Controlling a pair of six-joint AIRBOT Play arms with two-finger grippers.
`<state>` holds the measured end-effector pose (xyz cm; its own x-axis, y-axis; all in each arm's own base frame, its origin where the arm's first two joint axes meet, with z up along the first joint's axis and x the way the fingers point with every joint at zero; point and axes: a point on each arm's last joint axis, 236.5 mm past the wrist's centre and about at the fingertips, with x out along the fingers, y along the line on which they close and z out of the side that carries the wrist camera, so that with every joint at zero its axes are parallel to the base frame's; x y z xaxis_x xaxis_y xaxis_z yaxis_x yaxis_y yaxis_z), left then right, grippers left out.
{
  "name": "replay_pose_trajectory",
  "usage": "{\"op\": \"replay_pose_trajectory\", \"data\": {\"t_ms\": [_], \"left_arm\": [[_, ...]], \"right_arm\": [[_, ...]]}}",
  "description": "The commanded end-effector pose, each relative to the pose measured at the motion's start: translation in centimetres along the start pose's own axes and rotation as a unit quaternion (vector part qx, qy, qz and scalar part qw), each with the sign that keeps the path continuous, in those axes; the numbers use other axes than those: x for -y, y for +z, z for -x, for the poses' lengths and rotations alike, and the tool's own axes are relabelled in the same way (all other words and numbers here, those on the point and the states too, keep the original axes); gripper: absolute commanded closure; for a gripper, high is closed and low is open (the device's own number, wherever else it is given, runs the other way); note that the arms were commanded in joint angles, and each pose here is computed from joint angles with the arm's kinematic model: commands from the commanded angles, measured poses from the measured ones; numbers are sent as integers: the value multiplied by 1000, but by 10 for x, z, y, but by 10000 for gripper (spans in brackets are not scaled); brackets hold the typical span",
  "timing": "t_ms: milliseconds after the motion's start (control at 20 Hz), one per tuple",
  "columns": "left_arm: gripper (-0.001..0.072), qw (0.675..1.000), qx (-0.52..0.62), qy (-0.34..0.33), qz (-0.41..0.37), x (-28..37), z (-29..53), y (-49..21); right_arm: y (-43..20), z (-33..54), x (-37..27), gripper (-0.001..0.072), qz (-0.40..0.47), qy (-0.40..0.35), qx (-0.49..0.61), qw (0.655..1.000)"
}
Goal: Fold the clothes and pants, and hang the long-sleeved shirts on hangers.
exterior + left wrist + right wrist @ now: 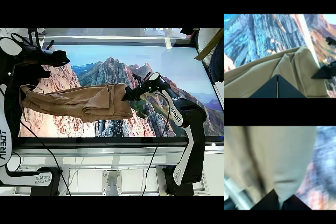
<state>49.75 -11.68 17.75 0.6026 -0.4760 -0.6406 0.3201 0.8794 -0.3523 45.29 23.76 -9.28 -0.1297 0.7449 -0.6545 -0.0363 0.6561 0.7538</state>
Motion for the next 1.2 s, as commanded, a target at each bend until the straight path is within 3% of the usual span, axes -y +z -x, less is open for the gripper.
{"op": "replay_pose_trajectory", "data": {"t_ms": [0, 200, 400, 550, 800, 1000, 1050, 1150], "left_arm": [[684, 1000, -19, -1, -4, -1, -2, -9], [684, 997, -78, -9, -13, 7, -15, -40], [684, 986, -161, 0, -42, 20, -50, -104], [684, 980, -189, -14, -59, 45, -80, -145], [684, 983, -152, -36, -99, 91, -108, -148], [684, 980, -164, -42, -105, 101, -120, -159], [684, 980, -167, -42, -105, 100, -121, -161], [684, 979, -170, -41, -104, 99, -123, -163]], "right_arm": [[-24, 30, -30, 693, 12, 17, -41, 999], [-59, 130, -71, 694, 18, 14, -58, 998], [-63, 223, -58, 696, -48, -117, 46, 991], [-61, 242, -30, 696, -75, -185, 68, 977], [-53, 225, -24, 696, -92, -147, 50, 984], [-14, 262, -67, 696, -66, -18, 153, 986], [2, 276, -59, 696, -98, -14, 194, 976], [3, 283, -5, 697, -202, -92, 216, 951]]}}
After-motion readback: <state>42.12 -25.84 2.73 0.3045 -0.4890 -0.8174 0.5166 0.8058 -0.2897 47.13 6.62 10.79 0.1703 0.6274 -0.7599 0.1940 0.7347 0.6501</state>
